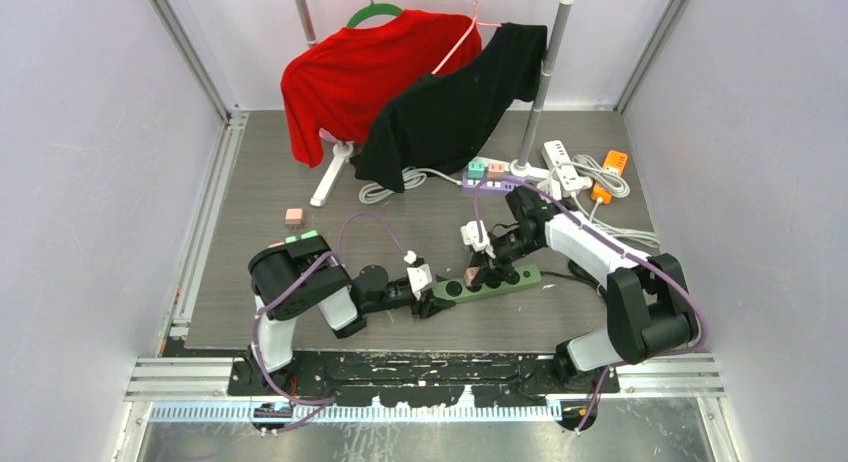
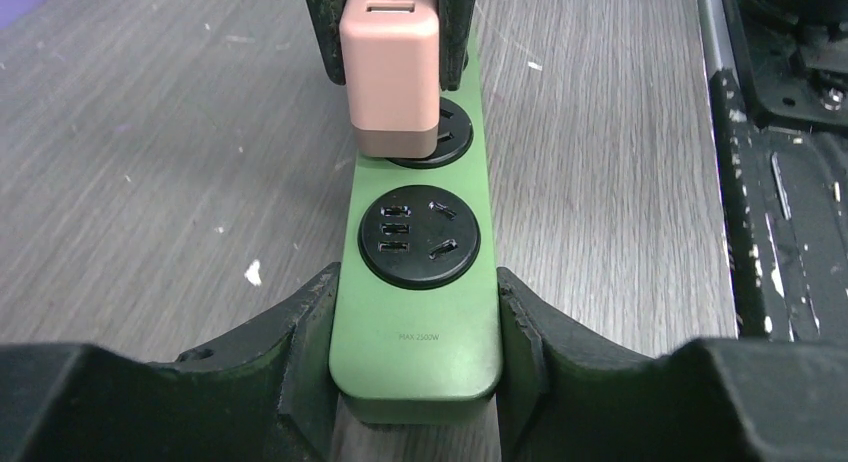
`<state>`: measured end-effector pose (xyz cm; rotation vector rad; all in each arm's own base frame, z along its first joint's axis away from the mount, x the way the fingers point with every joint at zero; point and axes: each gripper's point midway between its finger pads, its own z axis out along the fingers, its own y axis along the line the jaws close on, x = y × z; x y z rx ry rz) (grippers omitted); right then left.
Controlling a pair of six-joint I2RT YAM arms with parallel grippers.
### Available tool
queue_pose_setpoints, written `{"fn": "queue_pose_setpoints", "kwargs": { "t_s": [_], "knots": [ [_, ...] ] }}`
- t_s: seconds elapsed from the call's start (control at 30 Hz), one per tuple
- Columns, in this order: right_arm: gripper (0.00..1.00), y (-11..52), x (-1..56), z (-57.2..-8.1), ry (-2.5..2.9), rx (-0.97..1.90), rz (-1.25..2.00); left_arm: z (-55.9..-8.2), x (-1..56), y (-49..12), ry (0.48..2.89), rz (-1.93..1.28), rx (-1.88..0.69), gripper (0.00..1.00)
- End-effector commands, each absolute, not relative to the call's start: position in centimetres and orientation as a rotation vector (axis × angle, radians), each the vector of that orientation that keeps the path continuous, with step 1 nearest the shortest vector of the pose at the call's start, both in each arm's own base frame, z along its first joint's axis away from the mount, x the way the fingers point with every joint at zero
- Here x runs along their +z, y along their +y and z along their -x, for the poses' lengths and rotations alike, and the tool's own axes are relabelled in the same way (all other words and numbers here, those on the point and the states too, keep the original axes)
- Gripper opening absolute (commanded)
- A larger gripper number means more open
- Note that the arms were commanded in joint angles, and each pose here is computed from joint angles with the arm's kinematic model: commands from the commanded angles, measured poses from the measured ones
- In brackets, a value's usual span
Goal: Pull the plug off the socket
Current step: Remove the plug from the socket.
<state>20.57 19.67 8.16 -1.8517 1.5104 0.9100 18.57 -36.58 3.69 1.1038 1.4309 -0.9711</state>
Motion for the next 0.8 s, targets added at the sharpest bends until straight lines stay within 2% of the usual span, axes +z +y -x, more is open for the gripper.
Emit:
{"fn": "queue_pose_setpoints", "kwargs": {
  "t_s": [0.0, 0.13, 0.33, 0.53, 0.67, 0.77],
  "knots": [
    [0.01, 16.6, 10.8, -21.4, 1.507, 0.845, 1.784, -19.9, 1.2, -34.9, 1.551, -1.072, -0.879, 0.0],
    [0.01, 14.8, 10.0, -19.3, 1.452, 0.86, 1.898, -19.9, 1.2, -34.9, 1.55, -1.072, -0.879, 0.0],
    [0.01, 18.6, 10.4, -16.4, 1.233, 1.007, 1.966, -19.9, 1.1, -34.9, 1.553, -1.072, -0.884, 0.0],
    [0.01, 21.2, 12.0, -19.5, 1.36, 0.999, 1.753, -20.0, 1.1, -34.9, 1.556, -1.069, -0.881, 0.0],
    [0.01, 18.4, 11.6, -21.6, 1.457, 0.888, 1.717, -20.0, 1.0, -34.9, 1.562, -1.069, -0.878, 0.0],
    [0.01, 16.0, 11.3, -19.8, 1.399, 0.893, 1.82, -20.0, 1.0, -34.9, 1.561, -1.068, -0.878, 0.0]
  ]
}}
